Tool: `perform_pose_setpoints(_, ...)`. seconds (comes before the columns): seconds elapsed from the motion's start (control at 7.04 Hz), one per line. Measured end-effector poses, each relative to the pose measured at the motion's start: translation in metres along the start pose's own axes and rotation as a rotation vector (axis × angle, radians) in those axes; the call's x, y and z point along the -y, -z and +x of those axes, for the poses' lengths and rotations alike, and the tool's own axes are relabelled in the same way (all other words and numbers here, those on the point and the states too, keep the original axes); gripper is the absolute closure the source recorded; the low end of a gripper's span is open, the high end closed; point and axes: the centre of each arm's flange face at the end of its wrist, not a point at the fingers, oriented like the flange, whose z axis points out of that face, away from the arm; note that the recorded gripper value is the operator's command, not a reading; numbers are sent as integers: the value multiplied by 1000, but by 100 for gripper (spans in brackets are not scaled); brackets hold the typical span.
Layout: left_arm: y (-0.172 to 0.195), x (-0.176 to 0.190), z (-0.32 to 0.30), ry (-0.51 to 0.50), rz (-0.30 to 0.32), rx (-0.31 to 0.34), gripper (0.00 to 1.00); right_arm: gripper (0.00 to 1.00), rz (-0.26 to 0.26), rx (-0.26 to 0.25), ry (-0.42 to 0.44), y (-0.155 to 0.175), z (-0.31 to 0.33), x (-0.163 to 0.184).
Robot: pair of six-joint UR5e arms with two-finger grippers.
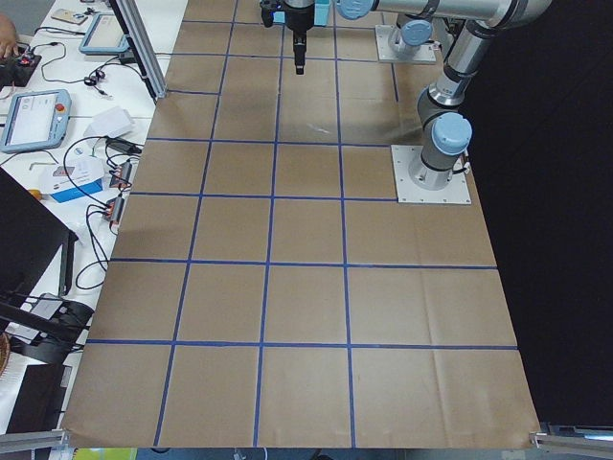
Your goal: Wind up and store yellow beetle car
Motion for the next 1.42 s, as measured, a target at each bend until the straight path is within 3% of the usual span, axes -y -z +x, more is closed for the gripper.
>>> perform_pose_setpoints(0.43,11,6,-3,53,16,-3,0,0,6,-44,54,2,-40,-15)
perform_pose_setpoints(1.42,12,8,-1,52,18,1,0,0,6,-49,57,4,-43,-18)
